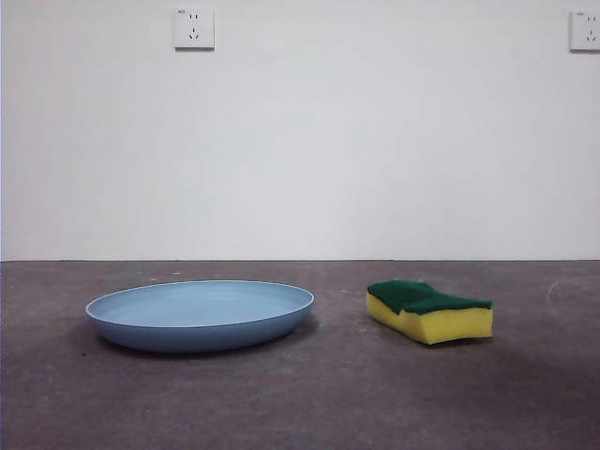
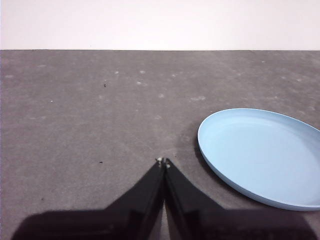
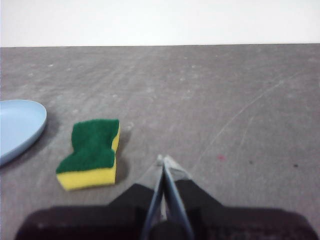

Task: Pick up the plate,pick up the cloth,clean the plate with the cloth

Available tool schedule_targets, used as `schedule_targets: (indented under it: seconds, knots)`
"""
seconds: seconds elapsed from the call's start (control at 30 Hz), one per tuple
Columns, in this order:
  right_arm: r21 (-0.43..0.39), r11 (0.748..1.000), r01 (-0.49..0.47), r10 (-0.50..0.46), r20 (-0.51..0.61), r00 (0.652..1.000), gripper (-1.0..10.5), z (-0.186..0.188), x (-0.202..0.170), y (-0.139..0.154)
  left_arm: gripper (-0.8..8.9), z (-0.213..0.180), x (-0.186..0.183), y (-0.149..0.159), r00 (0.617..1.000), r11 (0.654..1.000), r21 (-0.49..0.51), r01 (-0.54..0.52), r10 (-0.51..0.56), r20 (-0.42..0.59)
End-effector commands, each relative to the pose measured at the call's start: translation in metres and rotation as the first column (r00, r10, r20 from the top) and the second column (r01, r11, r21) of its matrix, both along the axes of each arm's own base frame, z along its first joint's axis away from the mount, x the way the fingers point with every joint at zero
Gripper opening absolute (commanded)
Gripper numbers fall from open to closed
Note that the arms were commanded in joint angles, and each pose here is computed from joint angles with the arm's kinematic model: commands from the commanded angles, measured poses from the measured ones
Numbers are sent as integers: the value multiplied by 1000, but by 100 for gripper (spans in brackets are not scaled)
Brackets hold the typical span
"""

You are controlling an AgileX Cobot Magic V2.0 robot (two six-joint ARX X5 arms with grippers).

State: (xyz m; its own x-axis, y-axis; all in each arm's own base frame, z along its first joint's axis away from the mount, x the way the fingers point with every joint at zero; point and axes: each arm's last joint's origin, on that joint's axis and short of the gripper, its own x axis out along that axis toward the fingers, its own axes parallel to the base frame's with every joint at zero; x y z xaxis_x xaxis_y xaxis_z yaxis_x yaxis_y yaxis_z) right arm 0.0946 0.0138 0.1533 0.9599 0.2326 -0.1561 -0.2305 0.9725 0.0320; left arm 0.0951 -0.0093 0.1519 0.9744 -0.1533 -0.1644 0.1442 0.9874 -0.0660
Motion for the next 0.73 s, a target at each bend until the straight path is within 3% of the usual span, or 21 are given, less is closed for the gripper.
schedule_targets:
  seconds: [0.03, 0.73]
  knots:
    - [22, 1000, 1, 0, -19, 1000, 1, -5, 0, 0, -3, -4, 1, 0, 1000, 1000, -5, -4, 4, -10]
    - [20, 1000, 8, -7, -22, 1000, 1, -5, 1, 0, -3, -4, 1, 0, 1000, 1000, -5, -5, 5, -10]
